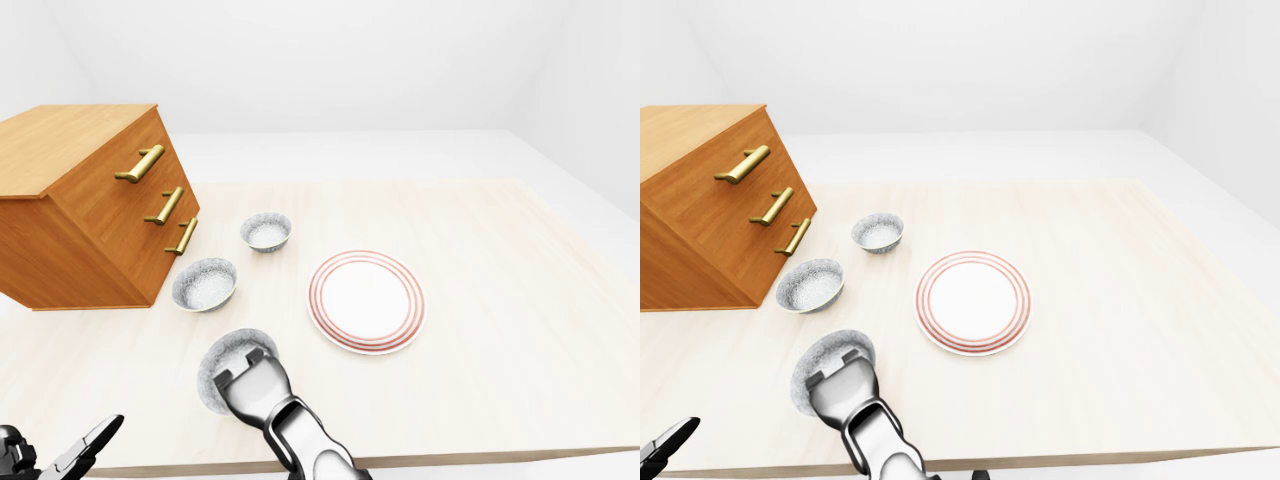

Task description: Put the bowl at the front on the plate.

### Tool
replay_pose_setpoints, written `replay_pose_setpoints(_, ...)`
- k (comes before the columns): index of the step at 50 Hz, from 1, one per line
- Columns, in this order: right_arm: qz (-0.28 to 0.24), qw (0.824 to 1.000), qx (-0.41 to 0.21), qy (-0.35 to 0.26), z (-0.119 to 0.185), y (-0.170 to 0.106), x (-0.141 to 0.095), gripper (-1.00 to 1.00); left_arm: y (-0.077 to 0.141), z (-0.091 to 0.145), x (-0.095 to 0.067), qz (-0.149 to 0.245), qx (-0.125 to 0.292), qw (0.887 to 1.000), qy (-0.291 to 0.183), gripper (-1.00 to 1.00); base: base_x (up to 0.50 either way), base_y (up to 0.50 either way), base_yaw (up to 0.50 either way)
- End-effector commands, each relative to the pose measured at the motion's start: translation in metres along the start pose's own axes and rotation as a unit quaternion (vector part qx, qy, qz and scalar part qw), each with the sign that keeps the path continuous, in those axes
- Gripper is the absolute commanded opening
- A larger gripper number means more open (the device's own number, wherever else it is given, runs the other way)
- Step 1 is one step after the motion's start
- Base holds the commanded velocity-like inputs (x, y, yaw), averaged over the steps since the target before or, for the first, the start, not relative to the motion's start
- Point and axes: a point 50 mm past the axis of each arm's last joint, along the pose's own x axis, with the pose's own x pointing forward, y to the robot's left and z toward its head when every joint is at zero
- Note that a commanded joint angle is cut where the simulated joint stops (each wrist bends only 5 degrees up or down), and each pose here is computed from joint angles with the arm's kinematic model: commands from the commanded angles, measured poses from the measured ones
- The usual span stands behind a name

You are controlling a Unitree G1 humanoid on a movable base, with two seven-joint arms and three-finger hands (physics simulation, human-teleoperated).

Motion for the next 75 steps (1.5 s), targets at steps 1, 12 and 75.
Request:
replay_pose_setpoints(1,0.026,0.999,0.021,0.0,-0.002,0.014,-0.001,-1.0,0.0,0.0,0.0,0.0,0.0,1.0,0.0,1.0,0.0,0.0,0.0)
replay_pose_setpoints(12,-0.002,1.0,0.014,0.0,-0.001,0.001,-0.005,-1.0,0.0,-0.002,0.0,0.0,0.002,1.0,0.001,1.0,0.0,0.0,0.0)
replay_pose_setpoints(75,-0.3,0.948,-0.067,0.084,-0.04,-0.074,-0.084,-1.0,0.0,-0.001,0.0,-0.002,0.003,1.0,0.0,1.0,0.0,0.0,0.0)
